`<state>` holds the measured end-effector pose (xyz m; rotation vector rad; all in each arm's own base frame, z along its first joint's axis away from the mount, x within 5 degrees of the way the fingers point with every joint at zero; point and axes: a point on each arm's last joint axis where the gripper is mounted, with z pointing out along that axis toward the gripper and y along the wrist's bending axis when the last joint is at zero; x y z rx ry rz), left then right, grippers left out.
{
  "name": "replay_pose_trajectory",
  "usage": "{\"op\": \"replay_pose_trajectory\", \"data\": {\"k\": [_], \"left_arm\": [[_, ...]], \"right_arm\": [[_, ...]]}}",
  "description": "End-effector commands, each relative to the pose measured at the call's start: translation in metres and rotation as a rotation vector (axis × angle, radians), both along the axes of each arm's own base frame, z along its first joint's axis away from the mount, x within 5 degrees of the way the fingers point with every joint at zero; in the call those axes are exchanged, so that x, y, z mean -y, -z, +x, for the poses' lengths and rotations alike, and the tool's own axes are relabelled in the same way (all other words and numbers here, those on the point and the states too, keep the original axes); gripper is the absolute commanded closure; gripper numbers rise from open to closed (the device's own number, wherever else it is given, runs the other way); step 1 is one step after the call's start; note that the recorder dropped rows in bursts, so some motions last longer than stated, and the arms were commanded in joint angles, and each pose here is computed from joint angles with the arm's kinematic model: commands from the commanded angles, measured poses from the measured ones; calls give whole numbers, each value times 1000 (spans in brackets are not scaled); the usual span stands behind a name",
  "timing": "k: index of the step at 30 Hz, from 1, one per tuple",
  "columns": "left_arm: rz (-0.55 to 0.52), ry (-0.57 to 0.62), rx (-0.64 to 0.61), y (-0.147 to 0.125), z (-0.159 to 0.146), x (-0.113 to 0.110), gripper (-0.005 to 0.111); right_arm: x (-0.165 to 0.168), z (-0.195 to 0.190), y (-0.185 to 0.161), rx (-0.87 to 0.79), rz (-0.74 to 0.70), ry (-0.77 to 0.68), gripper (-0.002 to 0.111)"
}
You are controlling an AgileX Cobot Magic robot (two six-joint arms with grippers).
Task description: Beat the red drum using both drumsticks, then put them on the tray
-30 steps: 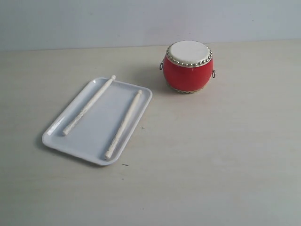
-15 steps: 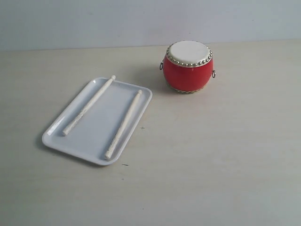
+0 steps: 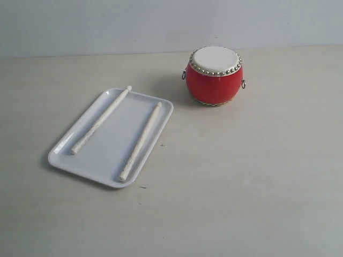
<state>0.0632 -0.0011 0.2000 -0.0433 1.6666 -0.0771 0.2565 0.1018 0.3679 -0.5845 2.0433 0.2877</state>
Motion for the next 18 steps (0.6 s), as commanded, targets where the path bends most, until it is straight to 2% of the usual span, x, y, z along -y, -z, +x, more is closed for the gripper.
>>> {"op": "replay_pose_trajectory", "data": {"k": [1,8,18], "left_arm": [[17,1,52,-3,-3,0,107],[15,0,98,-5,-7,0,107],[3,-3,78,-4,-7,0,107]], "right_arm": [[1,0,-1,17,-1,4,108],[1,0,-1,17,-1,4,108],[1,0,-1,17,-1,4,108]]}}
